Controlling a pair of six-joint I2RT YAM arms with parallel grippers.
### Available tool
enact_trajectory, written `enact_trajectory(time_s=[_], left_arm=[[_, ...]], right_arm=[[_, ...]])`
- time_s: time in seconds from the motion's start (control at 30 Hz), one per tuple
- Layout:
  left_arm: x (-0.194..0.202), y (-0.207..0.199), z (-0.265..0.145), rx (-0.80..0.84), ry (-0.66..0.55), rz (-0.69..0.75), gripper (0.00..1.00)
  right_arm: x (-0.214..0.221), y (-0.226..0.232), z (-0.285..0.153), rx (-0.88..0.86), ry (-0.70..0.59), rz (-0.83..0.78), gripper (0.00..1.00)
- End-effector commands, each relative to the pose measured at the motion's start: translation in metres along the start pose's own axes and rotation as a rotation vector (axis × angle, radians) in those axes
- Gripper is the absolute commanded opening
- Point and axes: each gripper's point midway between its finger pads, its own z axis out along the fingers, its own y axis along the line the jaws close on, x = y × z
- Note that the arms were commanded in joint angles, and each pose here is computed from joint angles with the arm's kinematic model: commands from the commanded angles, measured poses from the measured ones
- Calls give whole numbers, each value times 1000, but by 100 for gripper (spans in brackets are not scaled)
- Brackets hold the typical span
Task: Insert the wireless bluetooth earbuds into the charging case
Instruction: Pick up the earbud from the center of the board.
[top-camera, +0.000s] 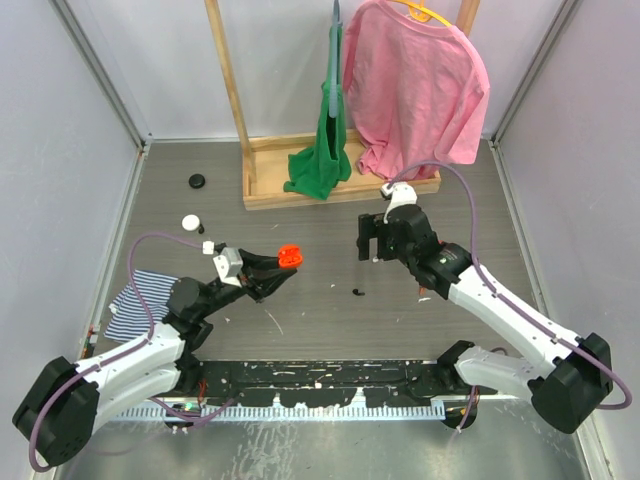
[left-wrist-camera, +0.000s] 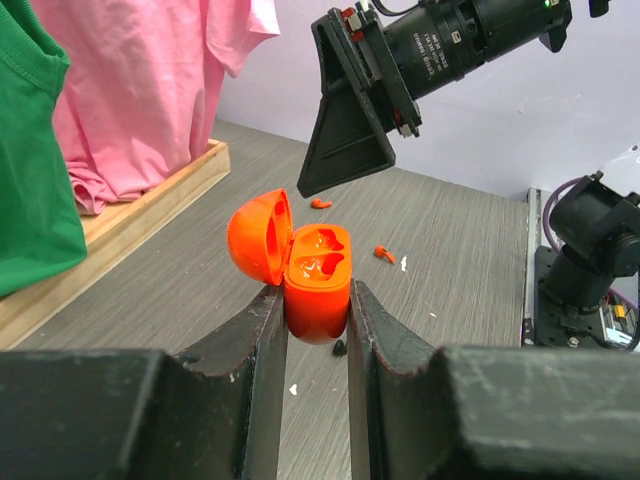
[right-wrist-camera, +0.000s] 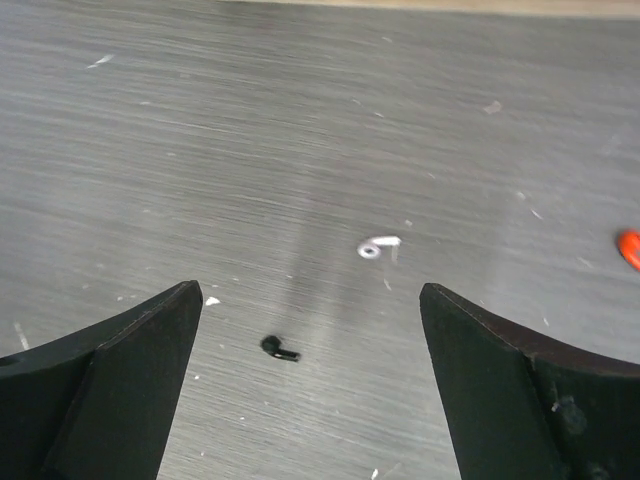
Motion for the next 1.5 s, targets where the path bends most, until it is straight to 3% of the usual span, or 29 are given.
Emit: enact_trajectory(time_s=[0.0, 0.53, 0.73, 1.07, 1.23, 1.47], left_arm=[[-9, -2, 3, 20, -33, 50, 0], [-5, -7, 5, 60, 1, 58, 0], [-7, -11, 5, 76, -4, 60, 0], [-11, -14, 5, 88, -12, 63, 0], [-12, -15, 4, 92, -15, 63, 0], [-11, -15, 5, 94, -10, 61, 0]], right_arm=[[9, -40, -11, 175, 19, 156, 99], [100, -111, 3, 383, 383, 356, 100], [118, -125, 7, 422, 436, 405, 85], [144, -148, 4, 496, 496, 483, 70], [151, -148, 6, 473, 516, 500, 52], [162, -150, 8, 468, 543, 504, 43]])
